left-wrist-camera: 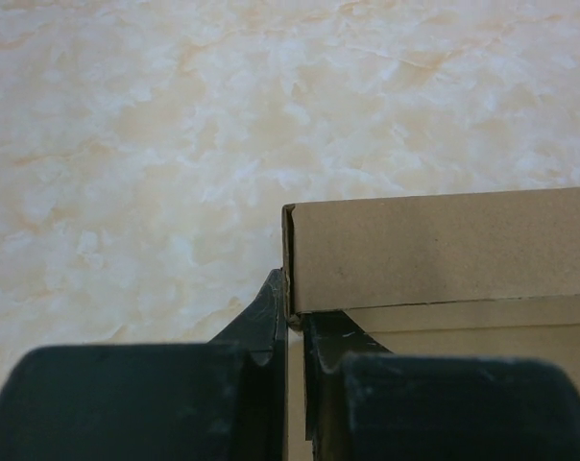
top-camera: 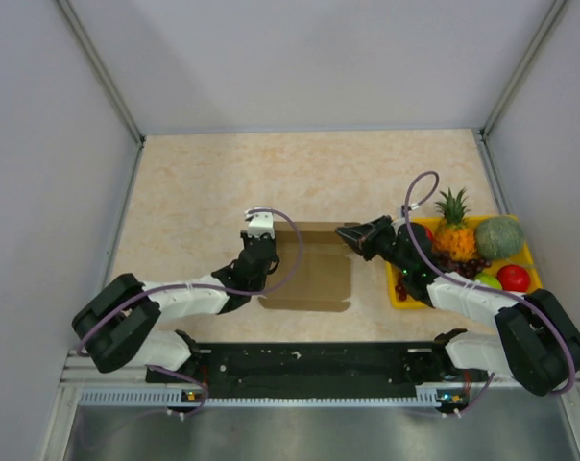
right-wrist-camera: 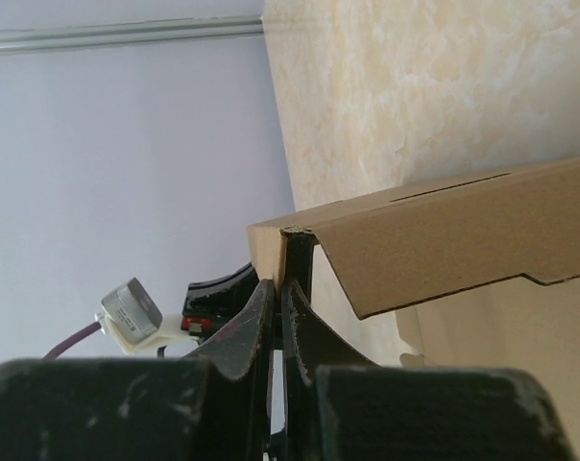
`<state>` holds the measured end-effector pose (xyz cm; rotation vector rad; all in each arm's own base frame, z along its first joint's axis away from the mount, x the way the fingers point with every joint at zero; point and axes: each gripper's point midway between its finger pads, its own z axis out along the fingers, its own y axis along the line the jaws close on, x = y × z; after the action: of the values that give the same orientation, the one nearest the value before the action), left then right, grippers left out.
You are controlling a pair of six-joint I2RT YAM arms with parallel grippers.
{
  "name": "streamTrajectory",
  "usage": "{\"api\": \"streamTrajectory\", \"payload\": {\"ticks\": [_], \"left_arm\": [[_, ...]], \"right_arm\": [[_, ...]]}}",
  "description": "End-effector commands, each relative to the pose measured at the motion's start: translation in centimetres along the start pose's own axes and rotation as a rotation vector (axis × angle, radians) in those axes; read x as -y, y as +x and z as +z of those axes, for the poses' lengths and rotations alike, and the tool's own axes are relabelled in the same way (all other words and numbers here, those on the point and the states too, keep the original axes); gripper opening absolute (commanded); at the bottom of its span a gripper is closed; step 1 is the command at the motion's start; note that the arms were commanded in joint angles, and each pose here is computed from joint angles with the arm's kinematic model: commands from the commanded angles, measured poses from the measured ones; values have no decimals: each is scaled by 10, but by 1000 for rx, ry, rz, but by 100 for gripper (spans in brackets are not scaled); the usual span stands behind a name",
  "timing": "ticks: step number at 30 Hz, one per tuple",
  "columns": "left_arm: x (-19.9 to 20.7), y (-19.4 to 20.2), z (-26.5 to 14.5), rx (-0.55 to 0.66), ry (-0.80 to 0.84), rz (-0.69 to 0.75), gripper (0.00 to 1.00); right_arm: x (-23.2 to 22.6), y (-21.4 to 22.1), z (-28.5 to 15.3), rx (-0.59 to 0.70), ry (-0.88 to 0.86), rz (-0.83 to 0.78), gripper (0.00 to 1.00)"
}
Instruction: Fold the paper box
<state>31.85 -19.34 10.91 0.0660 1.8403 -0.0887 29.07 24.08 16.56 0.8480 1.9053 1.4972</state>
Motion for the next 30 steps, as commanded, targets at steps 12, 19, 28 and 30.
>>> {"api": "streamTrajectory", "payload": {"ticks": [12, 19, 28, 30], "left_arm": [[-5, -65, -19, 42, 19, -85, 0], [-22, -88, -29, -25, 64, -187, 0], [-29, -114, -59, -103, 205, -229, 0], [-31, -118, -64, -101, 223, -244, 0]], "right_arm": [[-56, 8, -61, -73, -15, -488, 73], [-39, 18, -106, -133, -6, -753, 77], [-40, 13, -92, -115, -76, -871, 72], [-44, 13, -88, -118, -109, -874, 69]]}}
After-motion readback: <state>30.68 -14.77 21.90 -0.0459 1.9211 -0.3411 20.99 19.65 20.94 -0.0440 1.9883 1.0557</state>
